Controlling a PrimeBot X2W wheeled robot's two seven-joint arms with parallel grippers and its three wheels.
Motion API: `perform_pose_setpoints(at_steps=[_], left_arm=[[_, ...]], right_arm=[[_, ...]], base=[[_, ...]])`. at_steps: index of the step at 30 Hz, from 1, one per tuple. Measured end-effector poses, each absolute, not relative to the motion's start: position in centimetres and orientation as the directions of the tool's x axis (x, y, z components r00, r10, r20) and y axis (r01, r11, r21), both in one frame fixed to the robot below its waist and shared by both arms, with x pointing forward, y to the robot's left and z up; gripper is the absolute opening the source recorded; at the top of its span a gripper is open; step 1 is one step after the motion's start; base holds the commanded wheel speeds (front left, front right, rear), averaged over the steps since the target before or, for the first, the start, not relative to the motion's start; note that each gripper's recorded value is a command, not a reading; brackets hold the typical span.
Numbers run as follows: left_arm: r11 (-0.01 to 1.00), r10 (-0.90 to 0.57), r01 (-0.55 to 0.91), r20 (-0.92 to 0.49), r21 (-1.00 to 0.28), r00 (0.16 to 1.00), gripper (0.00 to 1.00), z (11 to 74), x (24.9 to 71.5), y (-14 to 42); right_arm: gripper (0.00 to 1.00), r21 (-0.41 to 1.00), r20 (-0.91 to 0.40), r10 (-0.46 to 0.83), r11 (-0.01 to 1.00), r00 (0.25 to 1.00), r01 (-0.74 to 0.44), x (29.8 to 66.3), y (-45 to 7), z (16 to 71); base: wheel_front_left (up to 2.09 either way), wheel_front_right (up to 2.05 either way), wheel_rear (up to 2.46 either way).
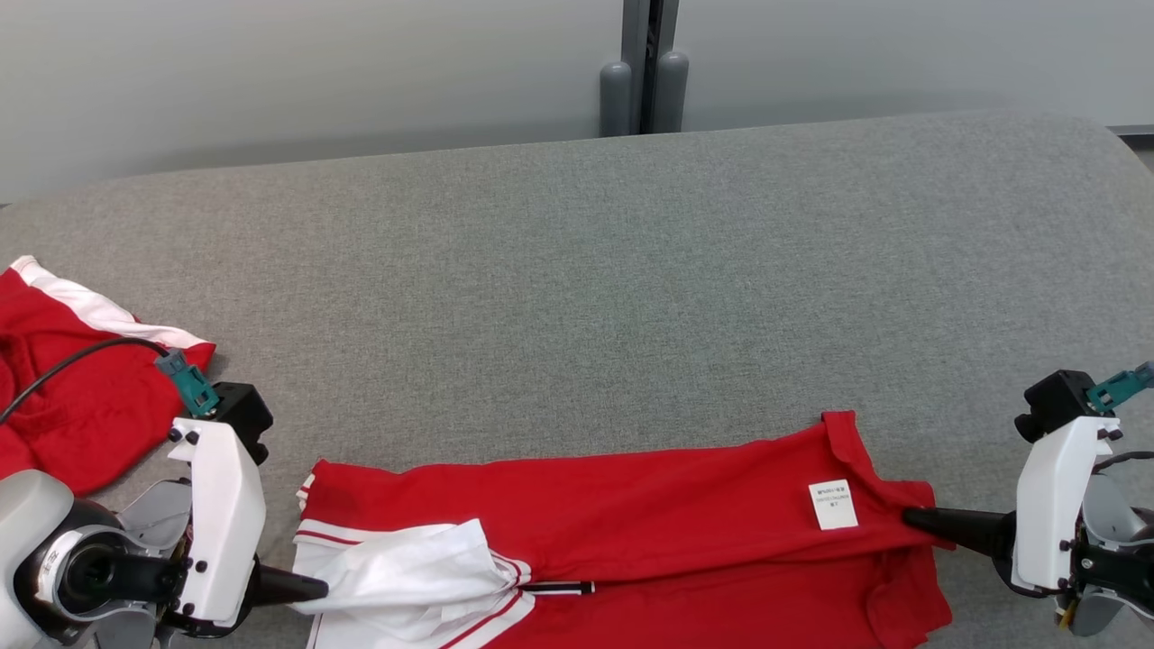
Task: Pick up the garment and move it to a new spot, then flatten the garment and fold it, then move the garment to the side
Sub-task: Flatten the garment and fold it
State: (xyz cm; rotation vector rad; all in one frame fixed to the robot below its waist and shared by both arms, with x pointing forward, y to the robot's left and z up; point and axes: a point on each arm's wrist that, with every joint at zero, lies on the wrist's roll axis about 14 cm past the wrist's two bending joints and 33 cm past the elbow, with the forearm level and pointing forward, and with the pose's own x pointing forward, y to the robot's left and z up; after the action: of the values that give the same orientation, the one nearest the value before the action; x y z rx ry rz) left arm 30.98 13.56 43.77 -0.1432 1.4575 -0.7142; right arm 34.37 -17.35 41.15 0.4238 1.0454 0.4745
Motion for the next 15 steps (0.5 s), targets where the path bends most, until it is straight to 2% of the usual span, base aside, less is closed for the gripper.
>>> perform_pose_setpoints(at_steps=[3,4,5,6,7,8,9,15], left_arm=[[0.79,-0.516,0.357,-0.855,-0.499,-0.051,0.0,43.74,30.83,13.64],[0.789,-0.516,0.359,-0.855,-0.499,-0.054,0.0,43.69,30.73,13.61],[0.789,-0.515,0.361,-0.856,-0.498,-0.056,0.16,43.62,30.66,13.57],[0.788,-0.514,0.361,-0.856,-0.498,-0.059,0.28,43.54,30.56,13.56],[0.79,-0.511,0.36,-0.857,-0.497,-0.063,0.37,43.41,30.45,13.6],[0.791,-0.508,0.359,-0.859,-0.495,-0.066,0.91,43.28,30.35,13.67],[0.793,-0.504,0.359,-0.861,-0.492,-0.067,1.0,43.16,30.29,13.74],[0.798,-0.501,0.36,-0.864,-0.483,-0.048,1.0,43.17,30.6,13.86]], right_arm=[[0.0,0.542,-0.714,0.559,0.823,0.421,-0.171,34.07,-17.46,41.22],[0.15,0.54,-0.718,0.556,0.825,0.42,-0.169,33.88,-17.54,41.07],[0.15,0.535,-0.719,0.551,0.828,0.423,-0.169,33.86,-17.64,40.98],[1.0,0.534,-0.716,0.549,0.829,0.432,-0.169,34.0,-17.66,41.02],[1.0,0.534,-0.714,0.549,0.829,0.434,-0.169,34.07,-17.62,41.02],[1.0,0.534,-0.714,0.549,0.828,0.435,-0.168,34.06,-17.55,40.94],[1.0,0.536,-0.713,0.549,0.828,0.436,-0.165,34.04,-17.49,40.84],[1.0,0.536,-0.703,0.542,0.829,0.462,-0.157,34.39,-17.75,41.03]], base=[[0.0,0.0,0.0],[0.0,0.0,0.0],[0.0,0.0,0.0],[0.0,0.0,0.0],[0.0,0.0,0.0],[0.0,0.0,0.0],[0.0,0.0,0.0],[0.0,0.0,0.0]])
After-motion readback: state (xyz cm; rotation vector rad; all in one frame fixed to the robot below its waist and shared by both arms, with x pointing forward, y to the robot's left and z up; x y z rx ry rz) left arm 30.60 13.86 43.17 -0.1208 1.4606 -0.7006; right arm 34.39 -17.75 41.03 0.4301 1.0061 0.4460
